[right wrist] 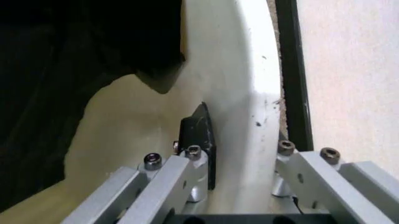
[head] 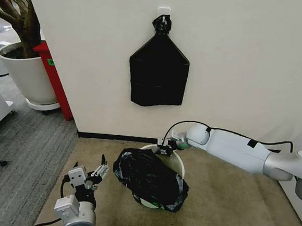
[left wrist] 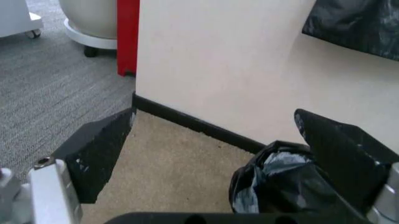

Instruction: Place the garbage bag over the trash bin.

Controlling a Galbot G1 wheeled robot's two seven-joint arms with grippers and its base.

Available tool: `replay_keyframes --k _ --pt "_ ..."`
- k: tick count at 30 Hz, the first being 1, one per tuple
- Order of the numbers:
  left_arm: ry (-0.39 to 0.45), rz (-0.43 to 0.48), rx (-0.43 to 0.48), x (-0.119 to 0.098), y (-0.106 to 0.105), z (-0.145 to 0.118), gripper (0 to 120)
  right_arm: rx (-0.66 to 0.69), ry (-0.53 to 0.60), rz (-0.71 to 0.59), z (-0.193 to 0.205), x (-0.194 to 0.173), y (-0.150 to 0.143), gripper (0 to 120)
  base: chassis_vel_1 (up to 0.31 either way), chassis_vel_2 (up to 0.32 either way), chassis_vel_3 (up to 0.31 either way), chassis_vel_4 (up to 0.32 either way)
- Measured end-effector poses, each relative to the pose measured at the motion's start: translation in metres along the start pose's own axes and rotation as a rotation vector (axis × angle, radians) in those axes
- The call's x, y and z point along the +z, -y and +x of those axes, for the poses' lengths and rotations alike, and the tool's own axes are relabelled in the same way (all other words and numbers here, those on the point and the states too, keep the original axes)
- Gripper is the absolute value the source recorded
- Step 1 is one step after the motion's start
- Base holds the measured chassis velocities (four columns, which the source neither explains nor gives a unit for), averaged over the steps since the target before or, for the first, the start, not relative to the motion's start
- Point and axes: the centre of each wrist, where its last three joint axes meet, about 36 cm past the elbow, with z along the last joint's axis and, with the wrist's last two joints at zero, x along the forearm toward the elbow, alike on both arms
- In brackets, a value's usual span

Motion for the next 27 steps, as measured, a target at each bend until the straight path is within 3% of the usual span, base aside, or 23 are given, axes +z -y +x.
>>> replay_keyframes --k 5,9,15,19,20,23,27 --pt "-0.004 -0.001 0.003 0.001 0.001 0.0 100 -0.013 -0.001 -0.034 0.01 0.004 0.01 6 0.0 0.0 0.0 0.0" --pt "-0.008 0.0 0.006 0.003 0.002 0.0 100 0.011 0.048 -0.217 0.027 0.017 0.008 0 0.0 0.0 0.0 0.0" --pt "-0.004 -0.001 0.008 0.003 0.002 -0.001 100 0.102 0.078 -0.387 0.041 0.039 -0.007 0 0.0 0.0 0.0 0.0" --pt "-0.003 -0.004 0.009 0.005 0.002 -0.003 100 0.215 0.097 -0.555 0.055 0.06 -0.028 0 0.0 0.0 0.0 0.0" --pt "-0.006 -0.006 0.011 0.007 0.002 -0.004 100 0.319 0.087 -0.682 0.056 0.063 -0.051 0 0.0 0.0 0.0 0.0" --pt "-0.006 -0.005 0.02 0.008 0.005 -0.008 100 0.401 0.044 -0.924 0.063 0.043 -0.085 0 0.0 0.0 0.0 0.0" --pt "-0.013 0.002 0.024 0.011 0.008 -0.009 100 0.41 -0.078 -1.043 0.073 0.021 -0.124 0 0.0 0.0 0.0 0.0"
